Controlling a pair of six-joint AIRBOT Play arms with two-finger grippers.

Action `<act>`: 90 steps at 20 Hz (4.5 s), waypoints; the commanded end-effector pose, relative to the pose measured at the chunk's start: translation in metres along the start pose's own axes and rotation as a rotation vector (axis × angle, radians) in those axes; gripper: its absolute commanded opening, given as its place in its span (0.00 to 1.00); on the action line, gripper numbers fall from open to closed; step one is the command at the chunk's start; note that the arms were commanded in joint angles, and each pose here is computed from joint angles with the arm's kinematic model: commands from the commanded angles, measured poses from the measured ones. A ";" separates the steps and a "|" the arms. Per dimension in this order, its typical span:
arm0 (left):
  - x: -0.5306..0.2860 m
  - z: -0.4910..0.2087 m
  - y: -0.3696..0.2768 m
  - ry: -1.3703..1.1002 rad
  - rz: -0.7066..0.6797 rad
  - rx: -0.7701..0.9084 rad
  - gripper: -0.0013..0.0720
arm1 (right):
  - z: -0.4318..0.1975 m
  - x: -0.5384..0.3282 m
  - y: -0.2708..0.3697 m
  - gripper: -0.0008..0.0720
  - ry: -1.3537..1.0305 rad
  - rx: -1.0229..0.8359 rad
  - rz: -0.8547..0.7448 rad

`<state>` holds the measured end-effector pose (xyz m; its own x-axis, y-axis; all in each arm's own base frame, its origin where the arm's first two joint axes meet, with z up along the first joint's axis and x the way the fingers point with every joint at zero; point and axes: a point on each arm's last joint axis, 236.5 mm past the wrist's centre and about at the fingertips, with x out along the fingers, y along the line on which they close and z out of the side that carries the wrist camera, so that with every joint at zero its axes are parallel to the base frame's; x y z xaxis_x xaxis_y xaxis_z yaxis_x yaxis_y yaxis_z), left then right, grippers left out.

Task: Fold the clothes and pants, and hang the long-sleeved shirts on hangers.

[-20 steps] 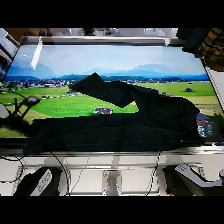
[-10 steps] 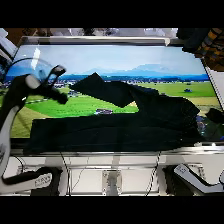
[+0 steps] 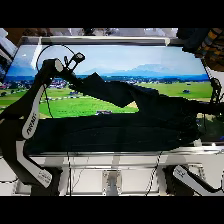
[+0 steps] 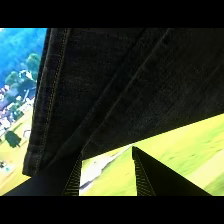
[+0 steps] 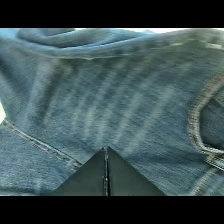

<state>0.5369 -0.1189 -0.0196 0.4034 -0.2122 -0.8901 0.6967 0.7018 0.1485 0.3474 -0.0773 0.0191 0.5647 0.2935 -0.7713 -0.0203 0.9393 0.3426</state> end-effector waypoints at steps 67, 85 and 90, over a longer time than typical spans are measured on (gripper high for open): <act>-0.101 -0.187 0.158 0.337 0.333 -0.454 0.04 | 0.050 0.070 -0.013 0.54 0.040 -0.235 -0.295; -0.076 -0.224 0.137 0.487 0.238 -0.479 0.04 | 0.010 0.110 -0.085 0.52 0.403 0.135 -0.366; -0.070 -0.226 0.135 0.496 0.227 -0.481 0.04 | 0.005 0.130 -0.080 0.48 0.405 0.149 -0.335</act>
<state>0.4699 0.1450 -0.0307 0.1232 0.2309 -0.9652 0.2438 0.9357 0.2549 0.4200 -0.1230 -0.0986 0.1431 0.0292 -0.9893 0.2312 0.9709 0.0621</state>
